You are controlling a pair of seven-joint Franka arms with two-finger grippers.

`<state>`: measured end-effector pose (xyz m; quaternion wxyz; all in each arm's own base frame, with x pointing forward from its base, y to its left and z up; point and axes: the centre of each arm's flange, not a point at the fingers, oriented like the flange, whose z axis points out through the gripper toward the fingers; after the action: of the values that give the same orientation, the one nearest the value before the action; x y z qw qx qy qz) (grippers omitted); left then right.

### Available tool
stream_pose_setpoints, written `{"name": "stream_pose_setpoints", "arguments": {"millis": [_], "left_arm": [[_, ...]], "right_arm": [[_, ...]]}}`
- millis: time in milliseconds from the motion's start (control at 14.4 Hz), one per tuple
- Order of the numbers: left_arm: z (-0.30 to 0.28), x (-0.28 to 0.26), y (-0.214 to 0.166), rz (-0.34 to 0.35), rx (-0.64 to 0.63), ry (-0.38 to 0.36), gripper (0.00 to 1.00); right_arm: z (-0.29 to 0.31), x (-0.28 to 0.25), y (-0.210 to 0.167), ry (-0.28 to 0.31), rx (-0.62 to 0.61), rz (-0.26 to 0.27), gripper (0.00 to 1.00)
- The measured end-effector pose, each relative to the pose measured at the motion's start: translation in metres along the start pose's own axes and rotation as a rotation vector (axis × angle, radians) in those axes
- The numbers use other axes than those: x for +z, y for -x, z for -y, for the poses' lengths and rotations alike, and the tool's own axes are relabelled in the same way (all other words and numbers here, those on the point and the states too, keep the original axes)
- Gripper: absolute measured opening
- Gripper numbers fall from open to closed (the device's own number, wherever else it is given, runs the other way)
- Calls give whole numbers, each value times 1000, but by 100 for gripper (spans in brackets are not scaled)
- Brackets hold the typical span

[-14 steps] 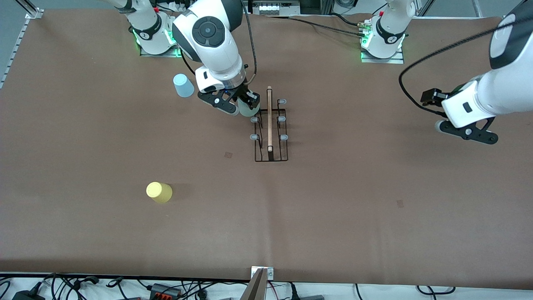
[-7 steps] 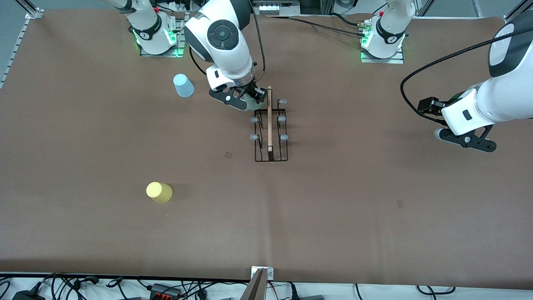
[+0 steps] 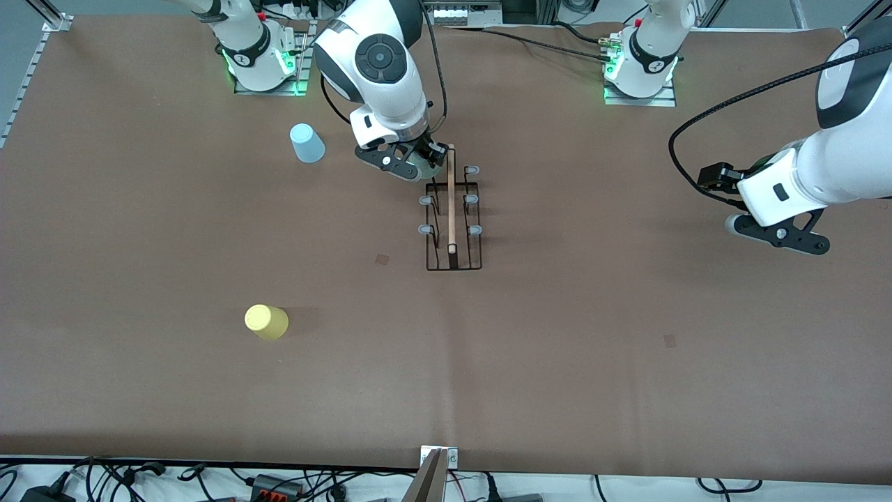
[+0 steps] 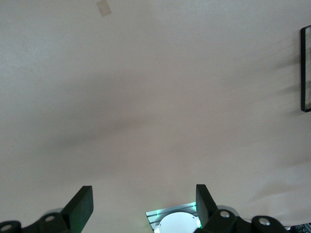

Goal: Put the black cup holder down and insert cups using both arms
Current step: 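Lower the mint cup onto a holder peg and open the right gripper, then move the right gripper to the yellow cup and grasp it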

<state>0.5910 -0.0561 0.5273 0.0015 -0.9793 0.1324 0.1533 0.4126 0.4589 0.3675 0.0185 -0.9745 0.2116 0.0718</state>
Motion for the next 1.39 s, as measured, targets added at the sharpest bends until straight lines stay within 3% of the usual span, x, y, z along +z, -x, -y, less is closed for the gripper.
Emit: {"name": "stream_pose_setpoints", "arguments": {"millis": [69,347,555,694,971,1249,1388], "left_arm": [[0,0,0,0,0,0,93],[-1,-1,0,-3,1,0,93],[-3,-1,-1,-6,5,-1,93],[-4,-2,-1,-7,6,-2,93],[-4,-2,-1,-8,6,-2,93],[-4,-2,-1,-8,6,-2,93],[-4,-2,-1,-8,6,-2,93]], "right_arm": [[-1,2,0,3,0,1,68],[-2,-3,-4,-7,6,-4,100],[-7,-30,-32,-52,17,-28,100],[-28,-54,-73,-72,-53,-56,100],[-121,-79,-205,-59,-263,-86,100],[-188,-54,-296,-49,-422,-148,100],[-197,-22,-322,6,-511,-180,100]]}}
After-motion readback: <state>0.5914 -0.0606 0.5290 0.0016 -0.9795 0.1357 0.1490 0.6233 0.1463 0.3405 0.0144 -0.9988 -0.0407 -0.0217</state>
